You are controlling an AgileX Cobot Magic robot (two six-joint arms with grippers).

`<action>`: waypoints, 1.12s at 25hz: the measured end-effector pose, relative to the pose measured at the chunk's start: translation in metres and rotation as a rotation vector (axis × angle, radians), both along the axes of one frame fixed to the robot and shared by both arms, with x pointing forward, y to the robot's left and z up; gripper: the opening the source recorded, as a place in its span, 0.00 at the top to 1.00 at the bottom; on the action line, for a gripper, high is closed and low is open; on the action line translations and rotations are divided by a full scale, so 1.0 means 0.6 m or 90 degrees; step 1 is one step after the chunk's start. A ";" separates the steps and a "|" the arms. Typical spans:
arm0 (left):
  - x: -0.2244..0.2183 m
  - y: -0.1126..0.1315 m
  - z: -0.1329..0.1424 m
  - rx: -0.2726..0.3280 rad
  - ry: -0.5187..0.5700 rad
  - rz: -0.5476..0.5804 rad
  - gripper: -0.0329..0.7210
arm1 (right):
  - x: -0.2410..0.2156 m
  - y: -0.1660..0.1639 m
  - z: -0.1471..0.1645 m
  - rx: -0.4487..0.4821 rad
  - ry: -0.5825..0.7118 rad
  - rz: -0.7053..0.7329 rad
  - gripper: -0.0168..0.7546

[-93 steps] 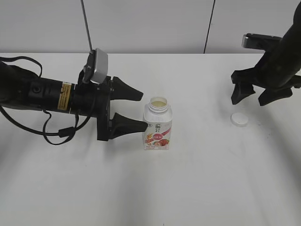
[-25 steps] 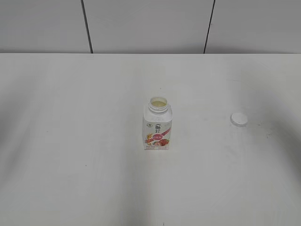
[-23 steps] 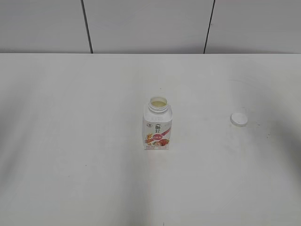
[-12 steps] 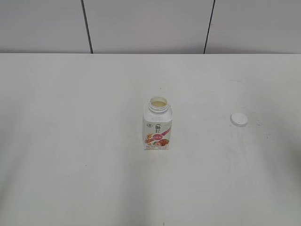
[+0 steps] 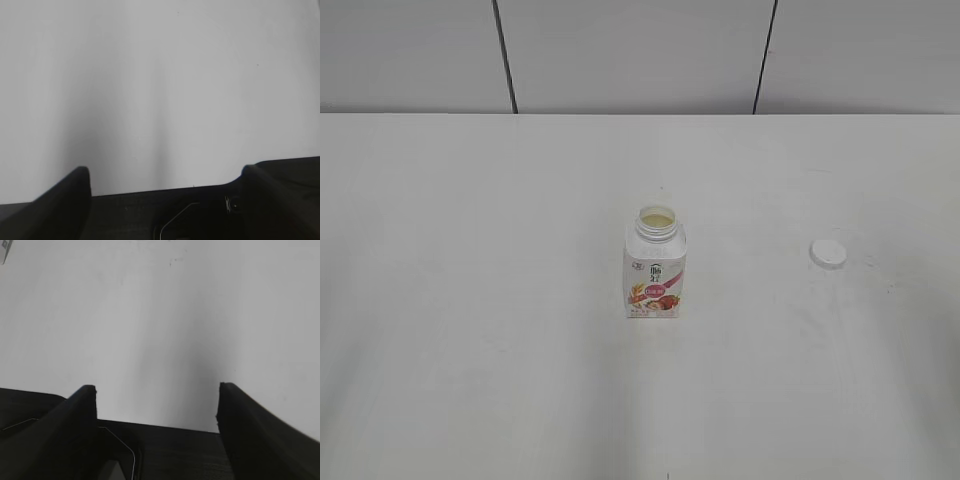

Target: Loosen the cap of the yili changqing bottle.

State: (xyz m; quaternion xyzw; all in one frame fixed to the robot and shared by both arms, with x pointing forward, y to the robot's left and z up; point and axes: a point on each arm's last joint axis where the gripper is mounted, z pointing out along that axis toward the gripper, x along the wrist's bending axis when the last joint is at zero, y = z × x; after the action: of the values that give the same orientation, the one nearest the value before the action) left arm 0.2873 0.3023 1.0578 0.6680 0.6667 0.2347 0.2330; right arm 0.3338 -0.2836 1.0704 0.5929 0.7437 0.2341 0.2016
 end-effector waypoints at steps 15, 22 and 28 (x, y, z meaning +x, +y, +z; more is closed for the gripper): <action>-0.089 0.008 0.011 -0.020 -0.203 0.000 0.23 | -0.104 -0.007 -0.029 0.038 -0.113 0.003 0.22; -0.110 0.010 0.006 -0.024 -0.249 -0.001 0.23 | -0.148 -0.013 -0.027 0.046 -0.220 0.004 0.22; -0.095 0.006 0.000 -0.019 -0.283 -0.020 0.23 | -0.175 -0.017 -0.027 0.054 -0.286 0.005 0.22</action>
State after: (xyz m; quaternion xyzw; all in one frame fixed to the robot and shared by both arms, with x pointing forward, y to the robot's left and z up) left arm 0.2304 0.3060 1.0576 0.6066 0.5920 0.3625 0.3876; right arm 0.2286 -0.2936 1.0539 0.5309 0.6722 0.3919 0.3358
